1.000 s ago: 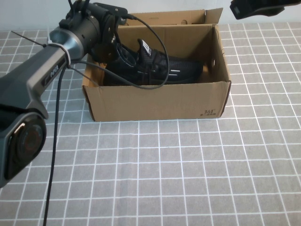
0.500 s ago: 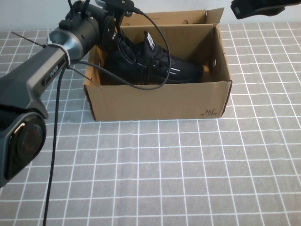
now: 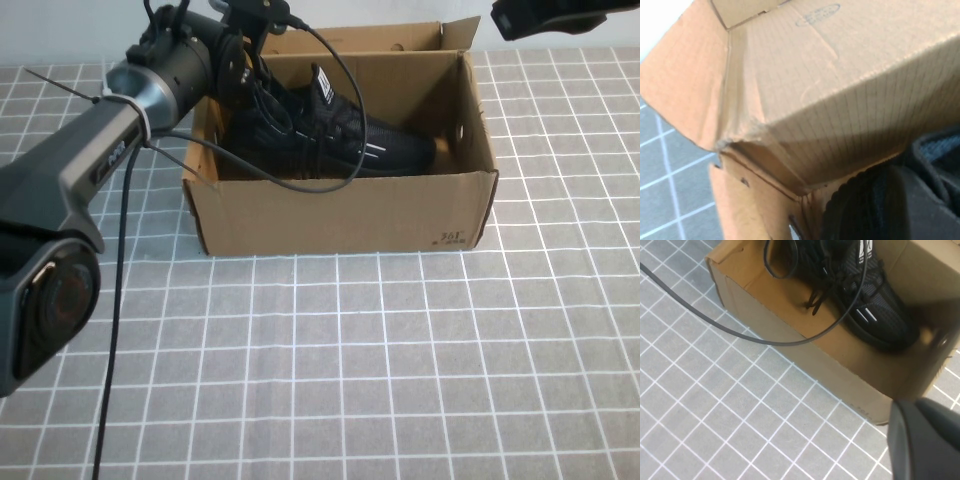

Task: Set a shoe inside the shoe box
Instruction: Adjust the shoe

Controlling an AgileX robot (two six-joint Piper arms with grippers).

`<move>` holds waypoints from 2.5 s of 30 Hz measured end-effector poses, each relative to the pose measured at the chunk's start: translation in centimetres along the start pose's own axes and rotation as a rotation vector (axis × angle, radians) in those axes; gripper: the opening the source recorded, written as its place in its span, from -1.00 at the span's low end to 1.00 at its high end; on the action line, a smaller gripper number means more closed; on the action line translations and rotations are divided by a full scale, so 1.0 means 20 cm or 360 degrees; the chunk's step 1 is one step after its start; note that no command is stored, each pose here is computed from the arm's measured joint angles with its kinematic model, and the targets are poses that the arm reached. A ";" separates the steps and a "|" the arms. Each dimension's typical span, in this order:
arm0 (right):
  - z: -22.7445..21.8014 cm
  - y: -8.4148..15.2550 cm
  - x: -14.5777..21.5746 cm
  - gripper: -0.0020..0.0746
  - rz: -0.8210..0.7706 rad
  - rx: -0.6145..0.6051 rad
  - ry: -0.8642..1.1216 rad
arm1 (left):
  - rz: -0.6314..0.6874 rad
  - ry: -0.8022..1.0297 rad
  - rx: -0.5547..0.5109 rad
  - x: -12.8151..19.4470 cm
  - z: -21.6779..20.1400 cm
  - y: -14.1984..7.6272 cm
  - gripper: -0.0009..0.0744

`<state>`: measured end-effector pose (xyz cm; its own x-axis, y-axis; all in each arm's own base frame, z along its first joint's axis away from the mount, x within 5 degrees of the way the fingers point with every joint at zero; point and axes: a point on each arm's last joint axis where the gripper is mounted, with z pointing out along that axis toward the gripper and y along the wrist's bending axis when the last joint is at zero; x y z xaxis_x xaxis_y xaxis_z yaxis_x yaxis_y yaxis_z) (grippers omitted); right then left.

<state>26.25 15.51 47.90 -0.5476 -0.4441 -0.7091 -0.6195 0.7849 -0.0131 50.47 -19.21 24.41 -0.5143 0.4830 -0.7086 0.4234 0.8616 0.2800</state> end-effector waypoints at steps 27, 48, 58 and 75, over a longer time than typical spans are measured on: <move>0.00 0.00 0.00 -0.99 -0.0003 0.0000 0.0000 | -0.0032 -0.0064 0.0053 0.04 0.11 -0.04 -0.23; 0.14 -0.01 0.05 -0.99 -0.0028 -0.0018 0.0138 | -0.0404 0.0040 0.0305 -0.20 -0.27 0.00 0.34; 0.14 -0.01 0.05 -0.99 -0.0031 -0.0018 0.0135 | -0.0424 0.0160 0.0407 -0.12 -0.11 -0.12 0.34; 0.14 -0.01 0.05 -0.99 -0.0039 -0.0018 0.0134 | -0.0423 0.0066 0.0550 -0.04 0.11 -0.22 0.33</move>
<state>27.38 16.11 45.29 -0.5772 -0.4981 -0.6471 -0.6393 0.7686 -0.0214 50.71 -23.70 22.26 -0.6657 0.2632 -0.6983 0.4932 0.8574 -0.1470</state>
